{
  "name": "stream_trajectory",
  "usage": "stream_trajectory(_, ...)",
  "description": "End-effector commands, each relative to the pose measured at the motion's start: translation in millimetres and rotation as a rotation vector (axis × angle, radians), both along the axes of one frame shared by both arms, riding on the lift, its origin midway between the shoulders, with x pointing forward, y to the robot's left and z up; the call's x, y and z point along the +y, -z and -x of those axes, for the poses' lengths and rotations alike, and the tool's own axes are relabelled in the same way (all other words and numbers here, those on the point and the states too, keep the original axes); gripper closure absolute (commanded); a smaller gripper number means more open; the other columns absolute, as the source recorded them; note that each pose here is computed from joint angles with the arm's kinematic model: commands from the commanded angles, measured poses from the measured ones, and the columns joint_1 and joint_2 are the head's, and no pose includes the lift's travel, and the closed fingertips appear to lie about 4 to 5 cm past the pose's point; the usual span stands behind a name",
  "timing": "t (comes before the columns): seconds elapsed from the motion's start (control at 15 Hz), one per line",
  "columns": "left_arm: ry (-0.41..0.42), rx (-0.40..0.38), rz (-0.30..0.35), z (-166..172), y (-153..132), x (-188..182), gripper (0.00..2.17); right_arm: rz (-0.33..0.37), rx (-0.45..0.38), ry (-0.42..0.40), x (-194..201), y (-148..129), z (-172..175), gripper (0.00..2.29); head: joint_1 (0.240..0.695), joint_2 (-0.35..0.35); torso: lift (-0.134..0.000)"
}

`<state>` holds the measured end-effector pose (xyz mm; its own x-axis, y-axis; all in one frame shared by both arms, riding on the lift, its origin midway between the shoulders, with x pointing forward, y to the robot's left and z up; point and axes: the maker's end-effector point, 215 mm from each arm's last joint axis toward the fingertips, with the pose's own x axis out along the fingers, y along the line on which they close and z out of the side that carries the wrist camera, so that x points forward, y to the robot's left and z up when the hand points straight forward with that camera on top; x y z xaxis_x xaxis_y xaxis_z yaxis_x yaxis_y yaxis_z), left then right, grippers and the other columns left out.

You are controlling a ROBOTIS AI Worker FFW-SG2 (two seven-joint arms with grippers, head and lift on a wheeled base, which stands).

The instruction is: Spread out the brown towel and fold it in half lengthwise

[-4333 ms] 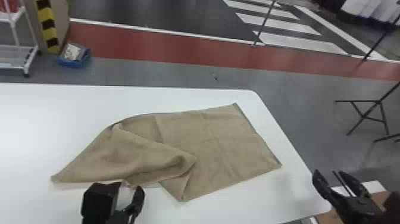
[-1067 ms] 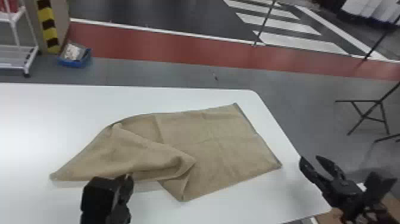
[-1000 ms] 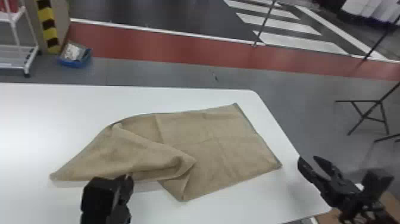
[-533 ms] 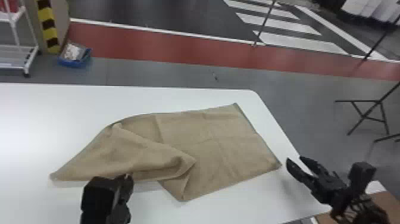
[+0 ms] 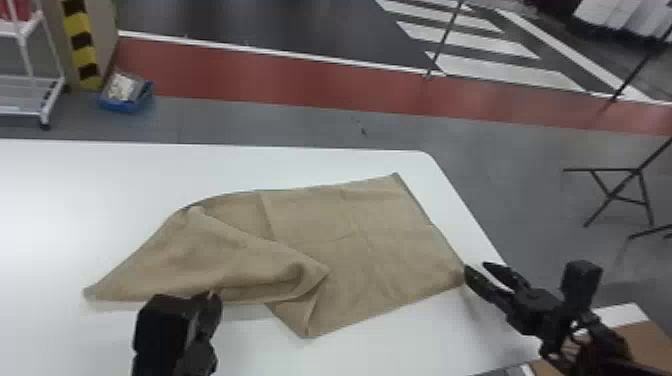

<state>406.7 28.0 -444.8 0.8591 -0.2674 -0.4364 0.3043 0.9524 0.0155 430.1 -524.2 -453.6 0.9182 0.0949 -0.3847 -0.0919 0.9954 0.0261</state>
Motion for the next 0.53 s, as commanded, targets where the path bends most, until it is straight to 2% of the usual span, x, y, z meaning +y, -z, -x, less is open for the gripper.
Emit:
stream_trajectory(0.0,0.002,0.001,-0.001,-1.1,0.8,-0.3,1.74,-0.005,0.000,-0.012,2.5,-0.6,-0.8,0.62,0.695,-0.350,-0.128)
stream_trajectory(0.47,0.012,-0.008,0.002,-5.4,-3.0,-5.2,1.74,-0.013,0.034,-0.036,7.7,10.9,6.9,0.62,0.695,-0.350,-0.128)
